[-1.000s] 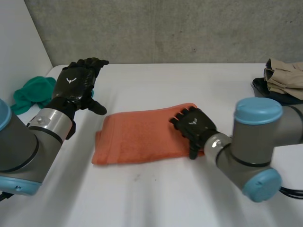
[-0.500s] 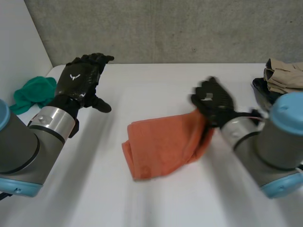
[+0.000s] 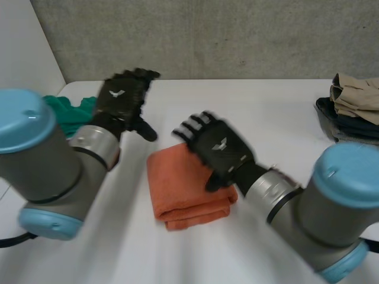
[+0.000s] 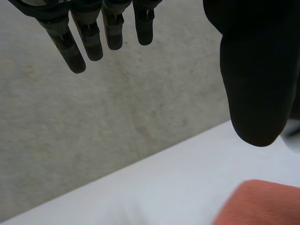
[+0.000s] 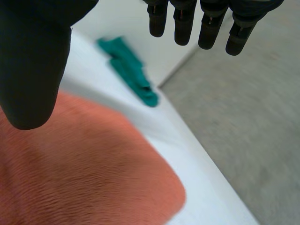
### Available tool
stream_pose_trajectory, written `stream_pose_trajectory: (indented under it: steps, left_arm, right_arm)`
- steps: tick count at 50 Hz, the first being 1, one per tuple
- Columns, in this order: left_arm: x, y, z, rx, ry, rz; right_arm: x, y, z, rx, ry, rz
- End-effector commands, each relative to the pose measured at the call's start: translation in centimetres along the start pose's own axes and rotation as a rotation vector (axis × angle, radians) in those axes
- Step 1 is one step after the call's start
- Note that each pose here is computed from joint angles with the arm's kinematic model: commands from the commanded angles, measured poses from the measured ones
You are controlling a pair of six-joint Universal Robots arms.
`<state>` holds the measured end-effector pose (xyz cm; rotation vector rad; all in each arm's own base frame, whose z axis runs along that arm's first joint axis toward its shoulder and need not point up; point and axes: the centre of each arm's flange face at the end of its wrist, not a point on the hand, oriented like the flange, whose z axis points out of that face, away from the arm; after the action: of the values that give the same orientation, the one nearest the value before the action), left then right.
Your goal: Fold the laundry.
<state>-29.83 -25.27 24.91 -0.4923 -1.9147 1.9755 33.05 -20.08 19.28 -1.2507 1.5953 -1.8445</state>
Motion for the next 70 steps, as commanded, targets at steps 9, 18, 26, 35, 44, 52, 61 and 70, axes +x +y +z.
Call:
stream_pose_trajectory:
  steps: [9,18,26,35,44,52,61,70]
  left_arm:
    - [6.0,7.6,-0.1,-0.27,0.006,0.064]
    - [5.6,12.2,-1.8,-0.481,0.015,0.182]
    - [5.2,11.5,-1.8,-0.492,0.017,0.201]
    - [3.9,0.4,0.0,-0.177,0.104,0.134]
    - [4.2,-4.3,-0.1,-0.014,0.424,0.107]
    - [4.6,-3.9,-0.3,-0.022,0.464,0.102]
    - [4.8,-3.7,-0.1,-0.021,0.465,0.103]
    - [4.8,-3.7,0.0,-0.017,0.467,0.103]
  right_arm:
    - [4.7,3.3,2.4,-0.304,0.041,0.431]
    - [4.0,7.9,3.8,-0.42,0.008,0.381]
    - [5.2,7.8,3.5,-0.457,0.1,0.181]
    - [4.0,1.6,2.1,-0.231,0.168,-0.026]
    - [-2.6,2.9,-1.3,-0.167,0.03,-0.071]
    - [-5.4,5.8,-1.9,-0.169,-0.061,-0.132]
    - [-5.2,7.0,-0.1,-0.122,-0.037,-0.173]
    - [-5.4,8.5,1.3,-0.126,-0.039,-0.172]
